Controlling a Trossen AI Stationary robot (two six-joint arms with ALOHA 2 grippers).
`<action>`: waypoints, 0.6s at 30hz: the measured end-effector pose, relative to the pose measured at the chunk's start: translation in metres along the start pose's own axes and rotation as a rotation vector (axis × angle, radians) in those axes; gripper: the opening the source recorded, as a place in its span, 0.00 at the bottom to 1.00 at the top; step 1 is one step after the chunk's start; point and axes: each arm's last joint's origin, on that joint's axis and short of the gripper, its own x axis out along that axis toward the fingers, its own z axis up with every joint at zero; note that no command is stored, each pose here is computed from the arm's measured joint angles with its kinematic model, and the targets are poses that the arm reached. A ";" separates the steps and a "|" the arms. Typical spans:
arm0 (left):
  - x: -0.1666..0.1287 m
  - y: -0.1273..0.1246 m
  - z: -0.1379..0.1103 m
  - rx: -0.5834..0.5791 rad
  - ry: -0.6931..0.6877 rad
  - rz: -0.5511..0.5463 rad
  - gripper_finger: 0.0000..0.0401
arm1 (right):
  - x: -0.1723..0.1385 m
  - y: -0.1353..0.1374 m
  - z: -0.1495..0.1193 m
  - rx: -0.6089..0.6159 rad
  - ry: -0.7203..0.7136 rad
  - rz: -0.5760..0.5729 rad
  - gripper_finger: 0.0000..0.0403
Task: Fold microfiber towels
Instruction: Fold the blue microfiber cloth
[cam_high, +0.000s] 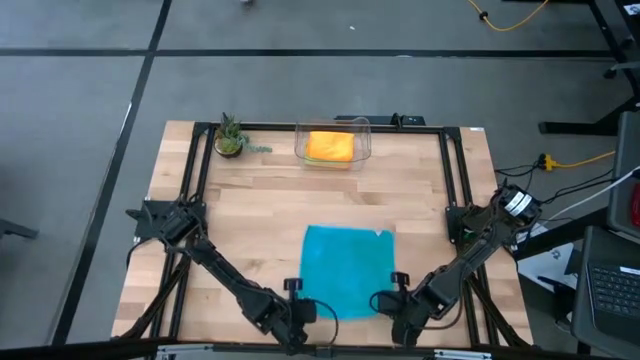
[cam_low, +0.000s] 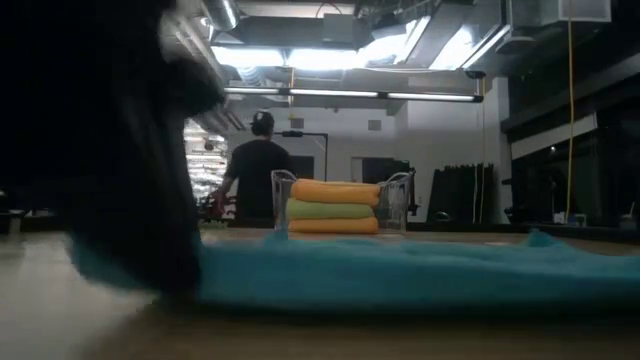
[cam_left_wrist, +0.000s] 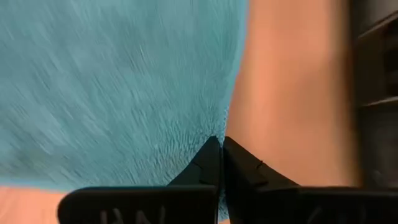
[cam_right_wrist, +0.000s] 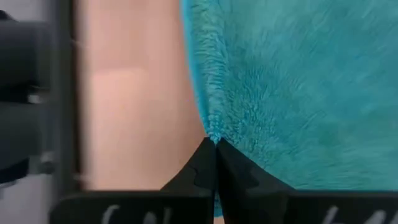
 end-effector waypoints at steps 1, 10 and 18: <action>-0.007 -0.004 0.006 -0.003 -0.019 -0.019 0.00 | -0.006 0.006 0.003 -0.006 -0.002 0.004 0.01; -0.051 -0.022 0.039 0.118 -0.127 -0.016 0.00 | -0.057 0.040 0.020 -0.082 -0.082 -0.129 0.01; -0.069 -0.001 0.047 0.214 -0.051 0.221 0.00 | -0.072 0.026 0.026 -0.107 -0.128 -0.360 0.00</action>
